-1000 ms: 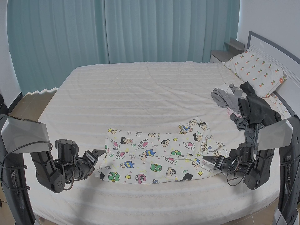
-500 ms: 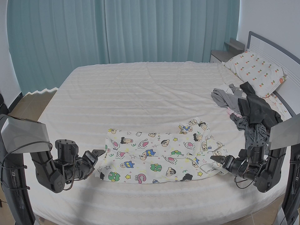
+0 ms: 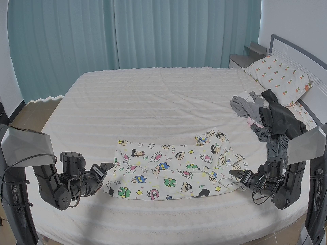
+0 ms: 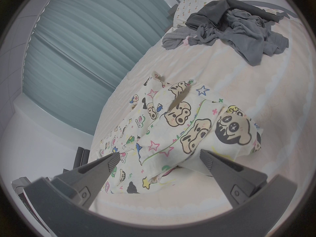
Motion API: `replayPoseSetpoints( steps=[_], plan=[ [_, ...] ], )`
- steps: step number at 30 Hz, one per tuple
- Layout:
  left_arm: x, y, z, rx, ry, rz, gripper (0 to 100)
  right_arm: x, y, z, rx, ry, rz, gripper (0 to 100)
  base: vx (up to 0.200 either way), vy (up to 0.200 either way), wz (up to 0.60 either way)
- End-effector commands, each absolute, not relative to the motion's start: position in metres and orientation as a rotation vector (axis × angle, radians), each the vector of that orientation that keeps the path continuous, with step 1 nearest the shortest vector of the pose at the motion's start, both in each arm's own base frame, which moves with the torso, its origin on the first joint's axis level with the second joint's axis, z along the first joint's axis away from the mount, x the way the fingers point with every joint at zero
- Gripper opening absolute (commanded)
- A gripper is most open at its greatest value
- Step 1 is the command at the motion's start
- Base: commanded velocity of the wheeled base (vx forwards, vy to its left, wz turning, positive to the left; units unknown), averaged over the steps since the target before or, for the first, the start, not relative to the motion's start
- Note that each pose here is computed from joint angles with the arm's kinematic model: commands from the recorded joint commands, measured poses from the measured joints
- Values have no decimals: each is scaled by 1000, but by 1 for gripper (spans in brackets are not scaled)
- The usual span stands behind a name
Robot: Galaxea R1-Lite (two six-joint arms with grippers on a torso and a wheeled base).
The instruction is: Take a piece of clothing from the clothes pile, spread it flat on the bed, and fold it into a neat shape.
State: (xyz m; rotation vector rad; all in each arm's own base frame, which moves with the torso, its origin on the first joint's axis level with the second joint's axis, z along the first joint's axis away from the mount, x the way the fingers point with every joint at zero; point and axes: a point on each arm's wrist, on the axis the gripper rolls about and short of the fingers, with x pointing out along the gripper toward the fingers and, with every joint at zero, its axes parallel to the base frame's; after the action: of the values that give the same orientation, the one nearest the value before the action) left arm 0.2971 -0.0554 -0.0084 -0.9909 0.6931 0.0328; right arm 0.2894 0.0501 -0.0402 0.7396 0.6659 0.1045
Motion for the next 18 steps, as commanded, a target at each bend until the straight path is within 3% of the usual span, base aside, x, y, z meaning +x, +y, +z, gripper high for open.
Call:
replayPoseSetpoints(
  steps=[1,18],
  plan=[
    [297,-56,-8,-991,692,31,100,291,50,-51,740,691,90,100,0,0,0],
    [297,-56,-9,-991,693,32,100,300,53,-39,824,644,89,100,0,0,0]
  ],
)
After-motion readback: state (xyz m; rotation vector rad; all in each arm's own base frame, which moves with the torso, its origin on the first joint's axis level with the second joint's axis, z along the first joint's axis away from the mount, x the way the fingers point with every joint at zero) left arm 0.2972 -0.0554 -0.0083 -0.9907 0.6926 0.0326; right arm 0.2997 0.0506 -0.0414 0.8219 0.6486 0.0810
